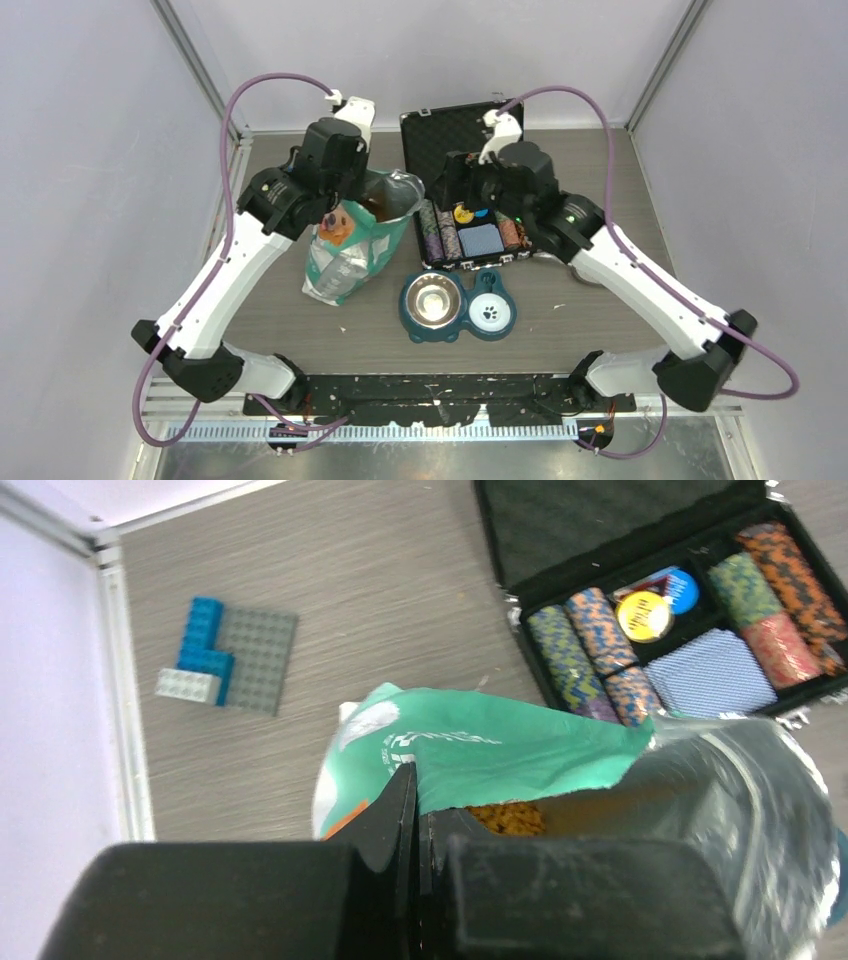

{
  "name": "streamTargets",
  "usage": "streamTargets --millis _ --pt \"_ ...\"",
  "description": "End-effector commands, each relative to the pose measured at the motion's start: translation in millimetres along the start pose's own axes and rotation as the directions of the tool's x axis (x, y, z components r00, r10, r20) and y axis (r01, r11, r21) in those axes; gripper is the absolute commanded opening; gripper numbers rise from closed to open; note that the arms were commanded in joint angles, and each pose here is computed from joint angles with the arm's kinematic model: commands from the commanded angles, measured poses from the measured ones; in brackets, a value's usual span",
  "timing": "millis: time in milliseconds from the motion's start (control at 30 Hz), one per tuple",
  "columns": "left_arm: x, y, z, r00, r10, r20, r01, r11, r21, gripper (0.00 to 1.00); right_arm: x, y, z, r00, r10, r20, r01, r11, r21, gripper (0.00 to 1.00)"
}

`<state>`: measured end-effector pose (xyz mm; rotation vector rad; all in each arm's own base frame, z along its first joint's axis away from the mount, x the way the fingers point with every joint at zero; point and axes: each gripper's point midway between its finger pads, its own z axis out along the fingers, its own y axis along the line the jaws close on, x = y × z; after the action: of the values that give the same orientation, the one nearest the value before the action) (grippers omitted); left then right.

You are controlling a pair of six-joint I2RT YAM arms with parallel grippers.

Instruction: Serve the pet food

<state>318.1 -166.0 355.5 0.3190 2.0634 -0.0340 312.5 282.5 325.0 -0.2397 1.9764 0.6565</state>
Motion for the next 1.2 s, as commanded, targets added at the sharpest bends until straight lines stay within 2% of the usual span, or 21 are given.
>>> streamTargets --millis 0,133,200,267,300,367,567,800,967,1067,1167 --pt "-58.5 58.9 -53.7 0.959 -0.102 0.263 0.141 0.981 -0.132 0.00 -44.9 14.8 -37.7 0.980 0.043 0.195 -0.025 0.995 -0.095 0.93" --pt "-34.3 102.7 -52.7 0.963 -0.155 0.222 0.211 0.944 -0.256 0.00 -41.9 7.8 -46.4 0.977 0.042 0.211 -0.025 0.996 -0.080 0.95" --pt "-26.5 127.9 -58.2 0.958 -0.165 0.235 0.240 0.909 -0.339 0.00 -38.3 0.1 -47.5 0.976 0.043 0.214 -0.032 0.998 -0.054 0.95" --pt "-16.1 146.0 -59.2 0.952 -0.198 0.232 0.274 0.891 -0.362 0.00 -36.1 -6.8 -49.5 0.974 0.046 0.220 -0.040 0.999 -0.031 0.95" --pt "-8.0 161.5 -60.8 0.938 -0.248 0.243 0.328 0.860 -0.390 0.00 -33.1 -9.8 -48.5 0.976 0.046 0.215 -0.042 0.999 -0.021 0.95" --pt "5.7 170.7 -58.4 0.919 -0.312 0.242 0.385 0.844 -0.374 0.00 -31.2 -14.2 -49.0 0.976 0.045 0.212 -0.044 0.999 -0.007 0.95" --pt "13.8 154.8 -42.3 0.912 -0.346 0.222 0.395 0.885 -0.245 0.00 -28.2 -18.7 -44.7 0.980 0.044 0.196 -0.046 0.999 0.006 0.95" --pt "11.0 152.5 -35.5 0.911 -0.365 0.190 0.404 0.883 -0.238 0.00 -25.9 -19.4 -42.0 0.982 0.049 0.184 -0.051 0.999 0.007 0.95" --pt "3.8 156.4 -44.4 0.899 -0.378 0.223 0.427 0.870 -0.248 0.24 -25.2 -22.2 -43.2 0.981 0.055 0.189 -0.059 0.998 0.018 0.95" --pt "-0.2 162.2 -53.3 0.888 -0.381 0.257 0.445 0.854 -0.269 0.29 -25.3 -23.1 -43.7 0.980 0.055 0.191 -0.061 0.998 0.021 0.95" --pt "-0.3 167.0 -59.7 0.884 -0.379 0.274 0.452 0.842 -0.293 0.40 -25.9 -23.7 -43.9 0.980 0.056 0.193 -0.061 0.998 0.024 0.95"
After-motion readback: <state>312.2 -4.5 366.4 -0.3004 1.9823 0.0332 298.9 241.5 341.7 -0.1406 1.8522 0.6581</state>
